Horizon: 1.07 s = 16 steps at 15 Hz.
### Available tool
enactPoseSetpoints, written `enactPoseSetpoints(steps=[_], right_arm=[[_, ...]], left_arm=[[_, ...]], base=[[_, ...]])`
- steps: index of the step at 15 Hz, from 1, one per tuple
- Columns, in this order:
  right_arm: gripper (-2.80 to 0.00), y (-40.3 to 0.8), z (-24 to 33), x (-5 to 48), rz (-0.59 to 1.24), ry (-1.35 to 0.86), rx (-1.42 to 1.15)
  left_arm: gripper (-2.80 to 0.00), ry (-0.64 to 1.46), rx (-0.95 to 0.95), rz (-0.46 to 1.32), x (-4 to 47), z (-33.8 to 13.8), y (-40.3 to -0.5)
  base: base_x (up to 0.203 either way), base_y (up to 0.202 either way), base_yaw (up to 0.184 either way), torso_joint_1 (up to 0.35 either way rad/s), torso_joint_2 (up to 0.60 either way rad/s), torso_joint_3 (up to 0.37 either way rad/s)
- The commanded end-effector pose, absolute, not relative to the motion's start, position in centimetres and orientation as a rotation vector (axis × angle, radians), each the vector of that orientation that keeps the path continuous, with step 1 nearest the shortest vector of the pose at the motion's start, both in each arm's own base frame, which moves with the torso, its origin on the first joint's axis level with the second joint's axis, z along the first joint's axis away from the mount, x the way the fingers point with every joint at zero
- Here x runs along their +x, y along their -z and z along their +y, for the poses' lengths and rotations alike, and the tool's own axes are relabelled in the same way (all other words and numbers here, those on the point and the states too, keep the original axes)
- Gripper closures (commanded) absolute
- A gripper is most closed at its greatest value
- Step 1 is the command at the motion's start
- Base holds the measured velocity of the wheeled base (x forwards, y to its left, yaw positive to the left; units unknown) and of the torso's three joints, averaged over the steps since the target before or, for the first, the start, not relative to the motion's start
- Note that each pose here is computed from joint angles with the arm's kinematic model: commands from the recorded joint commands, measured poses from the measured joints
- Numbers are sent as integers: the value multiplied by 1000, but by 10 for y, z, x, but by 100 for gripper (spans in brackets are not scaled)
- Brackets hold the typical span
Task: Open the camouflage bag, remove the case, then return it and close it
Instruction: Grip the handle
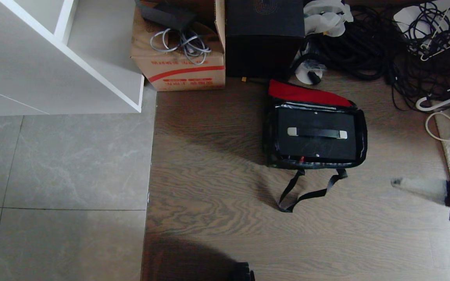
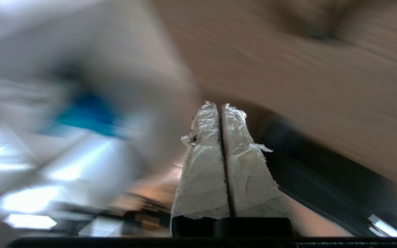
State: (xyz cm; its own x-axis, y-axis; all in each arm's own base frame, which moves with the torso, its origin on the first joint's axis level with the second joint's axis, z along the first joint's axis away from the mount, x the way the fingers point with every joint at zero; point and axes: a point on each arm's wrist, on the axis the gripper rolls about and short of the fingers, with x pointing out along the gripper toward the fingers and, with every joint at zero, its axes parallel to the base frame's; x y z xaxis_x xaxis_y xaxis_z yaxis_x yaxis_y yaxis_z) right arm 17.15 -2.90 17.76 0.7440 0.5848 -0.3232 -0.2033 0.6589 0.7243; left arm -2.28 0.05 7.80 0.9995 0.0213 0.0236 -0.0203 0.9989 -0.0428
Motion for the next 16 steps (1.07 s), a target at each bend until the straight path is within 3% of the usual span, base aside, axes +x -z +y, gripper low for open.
enactPoseSetpoints(steps=[1,5,11,16], right_arm=[[0,-160,-16,121,580,-433,388],[0,-154,-6,79,515,-251,191],[0,-127,3,-1,394,-165,43],[0,-89,-1,-4,334,-28,-11]], left_arm=[[0,-21,-43,-16,-22,1,-75],[0,-22,-43,-16,-22,1,-76],[0,-21,-43,-16,-22,1,-75],[0,-21,-43,-16,-22,1,-75]], base=[[0,0,0,0,0,0],[0,0,0,0,0,0],[0,0,0,0,0,0],[0,0,0,0,0,0]])
